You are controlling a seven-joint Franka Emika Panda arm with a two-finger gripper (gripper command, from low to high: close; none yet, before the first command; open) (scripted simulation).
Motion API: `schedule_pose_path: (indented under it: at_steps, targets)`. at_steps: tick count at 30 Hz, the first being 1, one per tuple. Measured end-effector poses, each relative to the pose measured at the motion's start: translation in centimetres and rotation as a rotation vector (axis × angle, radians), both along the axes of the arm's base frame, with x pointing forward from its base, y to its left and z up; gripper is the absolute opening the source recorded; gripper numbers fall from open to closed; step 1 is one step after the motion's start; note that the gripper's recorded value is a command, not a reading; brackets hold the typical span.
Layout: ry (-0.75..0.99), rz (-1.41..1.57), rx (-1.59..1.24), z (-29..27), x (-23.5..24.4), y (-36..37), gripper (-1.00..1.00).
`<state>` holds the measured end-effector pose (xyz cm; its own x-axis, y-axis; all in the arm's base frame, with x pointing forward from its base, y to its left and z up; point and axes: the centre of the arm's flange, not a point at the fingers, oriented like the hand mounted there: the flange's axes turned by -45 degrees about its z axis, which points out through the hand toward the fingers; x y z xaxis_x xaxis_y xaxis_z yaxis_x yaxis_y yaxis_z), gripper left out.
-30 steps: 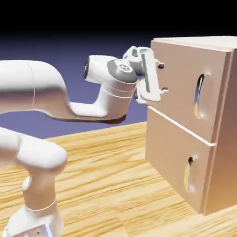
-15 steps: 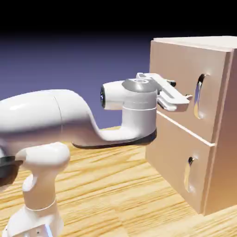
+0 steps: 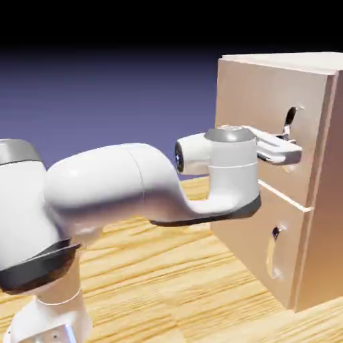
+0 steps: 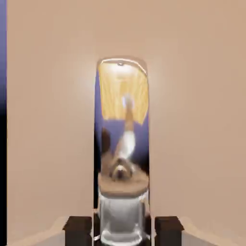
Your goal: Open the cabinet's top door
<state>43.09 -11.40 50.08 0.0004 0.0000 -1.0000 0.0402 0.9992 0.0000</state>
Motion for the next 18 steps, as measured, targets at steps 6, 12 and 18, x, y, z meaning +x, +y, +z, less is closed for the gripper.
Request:
schedule_pose_path:
  at_steps: [6, 12, 18]
  targets:
    - [0.000, -0.136, -0.001, 0.0, -5.2, 2.5, -1.00]
    - [0.000, -0.278, 0.000, 0.0, -10.2, 5.9, -1.00]
    - [0.000, -0.400, 0.000, 0.0, -14.1, 9.4, -1.00]
